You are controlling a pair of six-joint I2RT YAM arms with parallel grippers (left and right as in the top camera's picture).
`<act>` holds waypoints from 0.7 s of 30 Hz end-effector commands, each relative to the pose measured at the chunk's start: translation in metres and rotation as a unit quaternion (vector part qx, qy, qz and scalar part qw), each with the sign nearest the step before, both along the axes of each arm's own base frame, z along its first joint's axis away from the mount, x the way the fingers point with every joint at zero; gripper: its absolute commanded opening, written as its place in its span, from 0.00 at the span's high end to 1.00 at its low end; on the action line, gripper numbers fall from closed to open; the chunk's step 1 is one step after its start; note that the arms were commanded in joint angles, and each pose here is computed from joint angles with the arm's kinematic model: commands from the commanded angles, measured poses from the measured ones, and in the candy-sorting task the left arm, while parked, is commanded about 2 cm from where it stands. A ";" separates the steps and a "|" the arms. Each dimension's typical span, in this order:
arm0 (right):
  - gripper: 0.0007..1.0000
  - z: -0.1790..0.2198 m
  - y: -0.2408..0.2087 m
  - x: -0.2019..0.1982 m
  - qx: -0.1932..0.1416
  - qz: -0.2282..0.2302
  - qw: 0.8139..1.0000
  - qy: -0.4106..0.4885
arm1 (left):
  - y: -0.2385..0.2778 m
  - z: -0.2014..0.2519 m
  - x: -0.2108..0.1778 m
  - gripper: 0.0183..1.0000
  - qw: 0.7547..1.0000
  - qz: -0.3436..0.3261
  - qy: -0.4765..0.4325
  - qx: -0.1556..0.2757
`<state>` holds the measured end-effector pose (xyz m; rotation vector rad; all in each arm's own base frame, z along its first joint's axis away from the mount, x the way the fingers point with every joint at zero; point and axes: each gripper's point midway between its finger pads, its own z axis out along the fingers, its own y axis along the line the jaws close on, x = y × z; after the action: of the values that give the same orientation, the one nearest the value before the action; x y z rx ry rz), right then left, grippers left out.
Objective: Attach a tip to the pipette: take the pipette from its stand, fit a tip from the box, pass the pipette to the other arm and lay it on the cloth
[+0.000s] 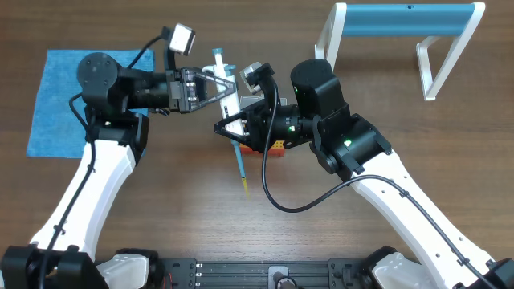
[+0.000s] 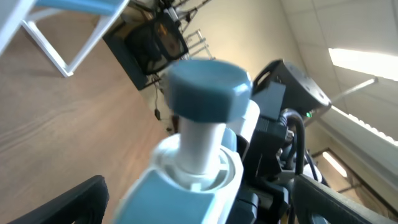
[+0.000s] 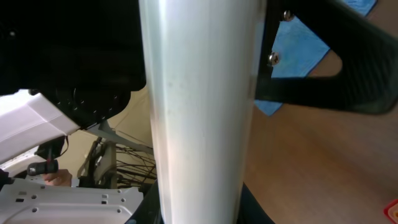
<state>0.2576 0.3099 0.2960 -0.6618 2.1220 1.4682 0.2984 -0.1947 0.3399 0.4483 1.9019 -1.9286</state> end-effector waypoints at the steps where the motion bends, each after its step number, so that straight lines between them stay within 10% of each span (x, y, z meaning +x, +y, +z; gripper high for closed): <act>1: 0.92 0.010 0.001 -0.005 0.011 0.015 1.000 -0.018 | -0.006 0.007 -0.008 0.17 0.999 -0.027 -0.040 0.003; 4: 0.92 0.010 0.001 -0.005 0.011 0.015 1.000 -0.018 | -0.005 0.007 -0.008 0.51 0.999 -0.026 -0.048 0.003; 7: 0.92 0.010 0.000 -0.003 0.011 0.012 1.000 -0.018 | -0.005 0.006 -0.008 0.51 0.999 -0.026 -0.047 0.004; 11: 0.92 0.010 -0.004 0.001 0.011 0.006 1.000 -0.018 | -0.006 0.006 -0.008 0.95 0.999 -0.026 -0.047 0.004; 14: 0.88 0.010 -0.004 0.001 0.011 0.006 1.000 -0.018 | -0.006 0.006 -0.007 0.99 0.999 -0.025 -0.047 0.003; 17: 0.12 0.010 -0.004 0.000 0.012 0.007 1.000 -0.017 | -0.006 0.007 -0.006 0.99 0.999 -0.022 -0.046 0.003; 21: 0.12 0.012 -0.014 -0.001 0.022 0.022 0.999 -0.011 | -0.003 -0.004 0.001 0.99 0.999 -0.018 -0.026 0.006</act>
<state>0.2554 0.3062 0.3023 -0.6805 2.0982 1.5044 0.2906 -0.2002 0.3376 0.5635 1.8741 -1.9108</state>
